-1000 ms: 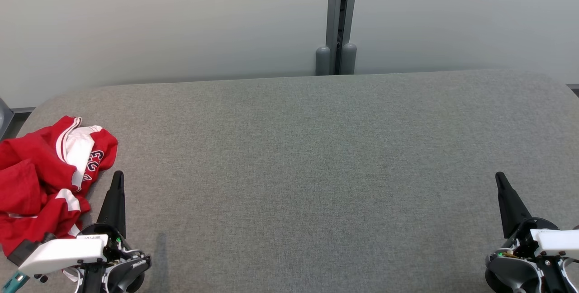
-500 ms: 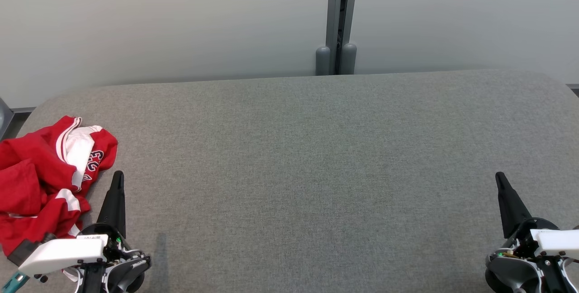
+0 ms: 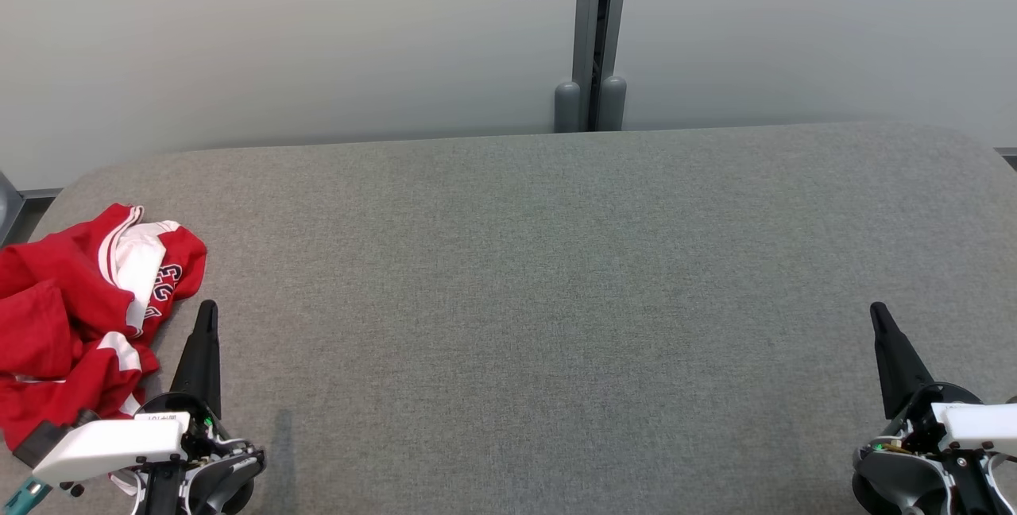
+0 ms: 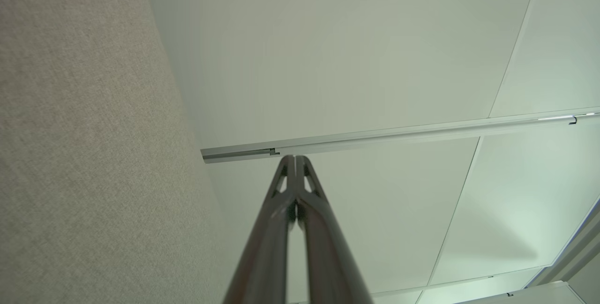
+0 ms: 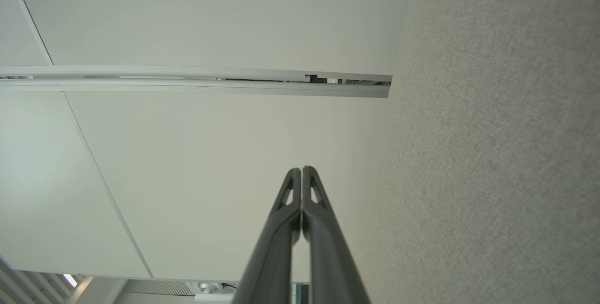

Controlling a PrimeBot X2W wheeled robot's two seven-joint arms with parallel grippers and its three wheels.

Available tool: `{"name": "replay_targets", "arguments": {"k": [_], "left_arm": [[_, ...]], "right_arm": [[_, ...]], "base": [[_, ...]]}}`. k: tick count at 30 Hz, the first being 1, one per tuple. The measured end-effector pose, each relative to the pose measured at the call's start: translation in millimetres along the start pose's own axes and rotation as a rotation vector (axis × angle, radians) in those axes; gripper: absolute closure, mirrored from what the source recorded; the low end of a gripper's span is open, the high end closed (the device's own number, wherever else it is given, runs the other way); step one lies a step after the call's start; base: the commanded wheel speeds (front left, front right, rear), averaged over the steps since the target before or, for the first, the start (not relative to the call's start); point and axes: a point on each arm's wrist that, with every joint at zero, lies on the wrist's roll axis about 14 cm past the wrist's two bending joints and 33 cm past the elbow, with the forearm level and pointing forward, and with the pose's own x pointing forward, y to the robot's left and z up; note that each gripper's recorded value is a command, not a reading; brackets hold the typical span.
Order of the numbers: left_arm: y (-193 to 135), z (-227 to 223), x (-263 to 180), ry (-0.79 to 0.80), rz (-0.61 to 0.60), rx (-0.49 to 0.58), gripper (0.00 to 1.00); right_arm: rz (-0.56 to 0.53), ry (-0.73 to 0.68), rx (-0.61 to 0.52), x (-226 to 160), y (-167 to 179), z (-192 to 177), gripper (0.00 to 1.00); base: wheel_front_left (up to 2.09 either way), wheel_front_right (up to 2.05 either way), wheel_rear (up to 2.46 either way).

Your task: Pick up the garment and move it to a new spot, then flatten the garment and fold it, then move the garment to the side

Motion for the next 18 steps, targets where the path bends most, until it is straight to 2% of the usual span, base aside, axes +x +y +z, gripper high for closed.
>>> {"name": "replay_targets", "arguments": {"k": [18], "left_arm": [[0.0,0.0,0.0,0.000,0.000,0.000,1.00]], "right_arm": [[0.000,0.000,0.000,0.0,0.0,0.0,1.00]], "base": [[0.00,0.00,0.00]]}}
